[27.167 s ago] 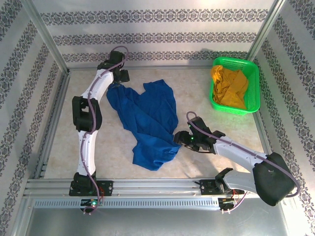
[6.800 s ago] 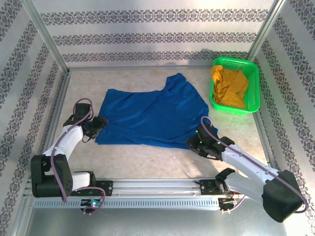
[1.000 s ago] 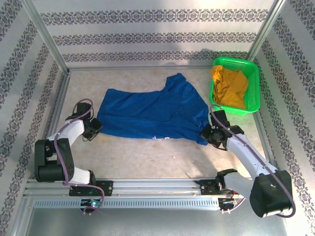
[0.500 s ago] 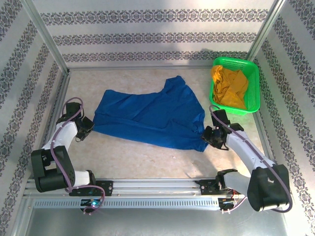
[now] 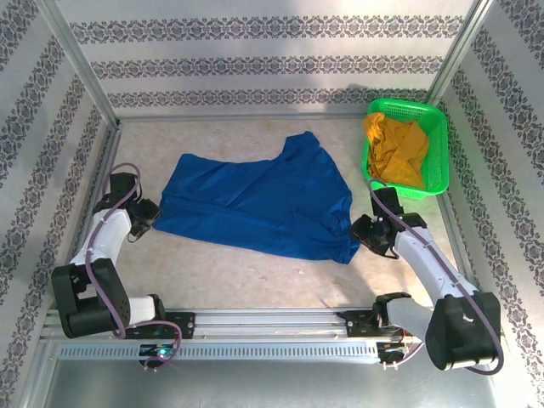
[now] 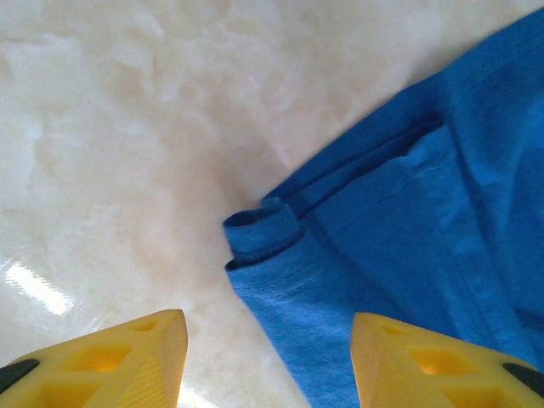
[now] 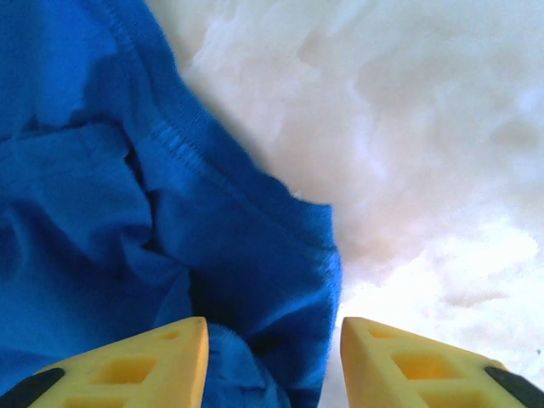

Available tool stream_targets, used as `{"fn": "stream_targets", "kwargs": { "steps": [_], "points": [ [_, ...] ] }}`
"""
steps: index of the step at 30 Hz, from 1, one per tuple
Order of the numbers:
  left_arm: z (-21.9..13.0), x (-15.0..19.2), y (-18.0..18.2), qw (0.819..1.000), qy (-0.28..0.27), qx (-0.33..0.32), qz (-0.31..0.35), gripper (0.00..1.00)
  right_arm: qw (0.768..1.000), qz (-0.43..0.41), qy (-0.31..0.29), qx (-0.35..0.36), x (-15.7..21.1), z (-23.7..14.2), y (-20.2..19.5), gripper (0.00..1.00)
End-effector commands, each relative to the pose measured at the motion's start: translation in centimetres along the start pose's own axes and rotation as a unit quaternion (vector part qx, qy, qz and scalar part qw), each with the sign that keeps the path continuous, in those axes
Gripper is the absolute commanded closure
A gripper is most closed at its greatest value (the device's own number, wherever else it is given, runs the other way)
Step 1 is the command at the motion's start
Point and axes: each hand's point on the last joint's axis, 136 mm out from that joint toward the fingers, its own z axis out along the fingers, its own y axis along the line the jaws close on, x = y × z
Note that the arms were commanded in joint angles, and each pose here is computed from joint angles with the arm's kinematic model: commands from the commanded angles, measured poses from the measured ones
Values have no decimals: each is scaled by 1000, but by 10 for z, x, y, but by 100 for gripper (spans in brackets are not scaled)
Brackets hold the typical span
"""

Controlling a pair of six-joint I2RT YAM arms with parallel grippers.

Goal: Fold the inside-out t-shirt

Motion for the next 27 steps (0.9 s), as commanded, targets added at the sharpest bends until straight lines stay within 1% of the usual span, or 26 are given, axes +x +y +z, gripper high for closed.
{"fn": "stream_targets", "kwargs": {
  "steps": [1, 6, 10, 11, 14, 15, 19, 23, 24, 25, 26, 27],
  "points": [
    [4, -2, -11, 1000, 13, 25, -2, 46, 999, 44, 11, -8, 0, 14, -5, 60],
    [25, 8, -28, 997, 51, 62, -8, 46, 997, 61, 35, -13, 5, 31, -4, 61],
    [42, 16, -26, 996, 73, 57, -20, 45, 996, 73, 46, -10, 9, 43, -6, 62],
    [46, 19, -22, 996, 75, 48, -24, 45, 996, 76, 51, -8, 11, 45, -8, 68],
    [51, 23, -10, 996, 76, 22, -33, 45, 994, 92, 61, -6, 20, 46, -13, 94],
    [51, 23, -8, 997, 73, 17, -34, 45, 993, 102, 61, -5, 24, 45, -17, 100],
    [48, 21, 1, 997, 66, -5, -27, 45, 990, 134, 48, 7, 40, 35, -35, 100],
    [48, 20, 3, 998, 63, -11, -23, 45, 985, 167, 40, 19, 53, 27, -51, 100],
    [48, 20, 3, 998, 62, -12, -23, 45, 983, 176, 40, 25, 56, 26, -55, 92],
    [48, 20, 4, 998, 61, -13, -24, 45, 982, 182, 35, 27, 56, 24, -57, 76],
    [49, 20, 4, 998, 62, -13, -24, 45, 983, 181, 28, 23, 54, 21, -56, 71],
    [49, 20, 3, 998, 61, -12, -23, 45, 984, 178, 16, 15, 48, 15, -52, 69]
  ]
}}
